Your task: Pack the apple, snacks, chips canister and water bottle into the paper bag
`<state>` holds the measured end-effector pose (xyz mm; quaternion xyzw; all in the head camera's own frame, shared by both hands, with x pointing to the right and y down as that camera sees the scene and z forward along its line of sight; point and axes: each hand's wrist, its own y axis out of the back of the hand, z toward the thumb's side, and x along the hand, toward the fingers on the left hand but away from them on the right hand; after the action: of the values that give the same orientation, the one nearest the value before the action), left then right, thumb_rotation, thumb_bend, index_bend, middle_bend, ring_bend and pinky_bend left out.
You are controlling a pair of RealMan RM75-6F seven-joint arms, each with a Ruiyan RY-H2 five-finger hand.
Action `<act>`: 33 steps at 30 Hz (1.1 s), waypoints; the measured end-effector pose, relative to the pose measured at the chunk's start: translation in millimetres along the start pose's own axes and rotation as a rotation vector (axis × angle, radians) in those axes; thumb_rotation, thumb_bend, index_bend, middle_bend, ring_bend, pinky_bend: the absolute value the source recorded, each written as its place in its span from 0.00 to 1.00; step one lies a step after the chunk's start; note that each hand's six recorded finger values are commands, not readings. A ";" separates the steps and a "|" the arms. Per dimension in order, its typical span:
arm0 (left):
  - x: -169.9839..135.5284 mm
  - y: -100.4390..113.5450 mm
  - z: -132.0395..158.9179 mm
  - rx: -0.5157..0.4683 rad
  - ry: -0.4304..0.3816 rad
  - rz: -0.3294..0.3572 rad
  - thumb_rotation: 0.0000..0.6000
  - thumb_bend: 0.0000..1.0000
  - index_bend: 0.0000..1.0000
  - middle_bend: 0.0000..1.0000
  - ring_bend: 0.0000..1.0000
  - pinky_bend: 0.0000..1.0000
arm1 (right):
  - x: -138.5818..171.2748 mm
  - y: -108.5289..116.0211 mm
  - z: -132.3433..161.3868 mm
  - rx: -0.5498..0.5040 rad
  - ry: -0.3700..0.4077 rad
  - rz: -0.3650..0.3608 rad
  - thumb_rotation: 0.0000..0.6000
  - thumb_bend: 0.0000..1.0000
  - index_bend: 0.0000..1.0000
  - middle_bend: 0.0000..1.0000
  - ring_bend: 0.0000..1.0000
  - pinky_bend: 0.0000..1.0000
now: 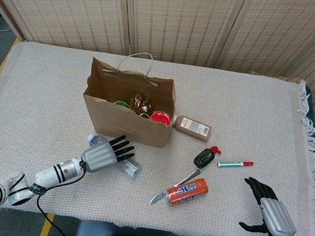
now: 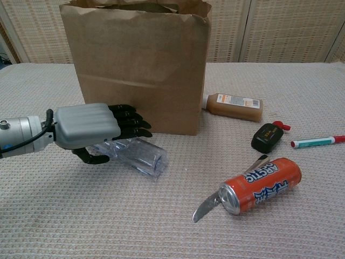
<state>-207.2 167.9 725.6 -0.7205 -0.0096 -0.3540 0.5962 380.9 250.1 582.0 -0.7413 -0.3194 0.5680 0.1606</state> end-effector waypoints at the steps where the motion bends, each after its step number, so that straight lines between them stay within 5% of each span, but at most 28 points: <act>1: 1.7 -1.2 -0.3 -0.002 0.003 -0.002 1.00 0.36 0.00 0.00 0.00 0.04 | 0.0 -0.2 0.0 0.000 0.000 0.001 1.00 0.00 0.00 0.00 0.00 0.00; 9: 9.8 -17.9 -0.1 -0.045 0.036 -0.033 1.00 0.48 0.07 0.03 0.02 0.19 | -0.5 -0.8 -0.5 0.000 -0.006 0.006 1.00 0.00 0.00 0.00 0.00 0.00; 12: 5.0 -25.8 0.5 -0.039 0.038 -0.045 1.00 0.54 0.23 0.19 0.17 0.34 | -0.5 -0.9 -0.8 -0.001 -0.008 0.007 1.00 0.00 0.00 0.00 0.00 0.00; 14: 2.1 -26.5 0.6 -0.042 0.041 -0.031 1.00 0.58 0.44 0.39 0.35 0.51 | -0.7 -1.1 -0.7 -0.001 -0.008 0.008 1.00 0.00 0.00 0.00 0.00 0.00; 17: -3.6 -25.0 -0.1 -0.056 0.045 0.004 1.00 0.62 0.60 0.59 0.53 0.65 | -0.8 -1.5 -0.6 -0.001 -0.008 0.010 1.00 0.00 0.00 0.00 0.00 0.00; 25: -38.2 -14.1 -15.3 -0.127 0.095 0.104 1.00 0.63 0.67 0.67 0.62 0.72 | -0.6 0.2 -1.8 -0.003 -0.012 0.001 1.00 0.00 0.00 0.00 0.00 0.00; 33: -105.6 5.7 -75.2 -0.201 0.382 0.230 1.00 0.64 0.68 0.68 0.63 0.70 | -0.1 -0.1 -0.8 0.005 -0.006 -0.003 1.00 0.00 0.00 0.00 0.00 0.00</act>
<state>-321.3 144.3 668.5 -0.6925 0.2207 -0.4129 0.5489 381.7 250.2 582.3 -0.7388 -0.3196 0.5707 0.1620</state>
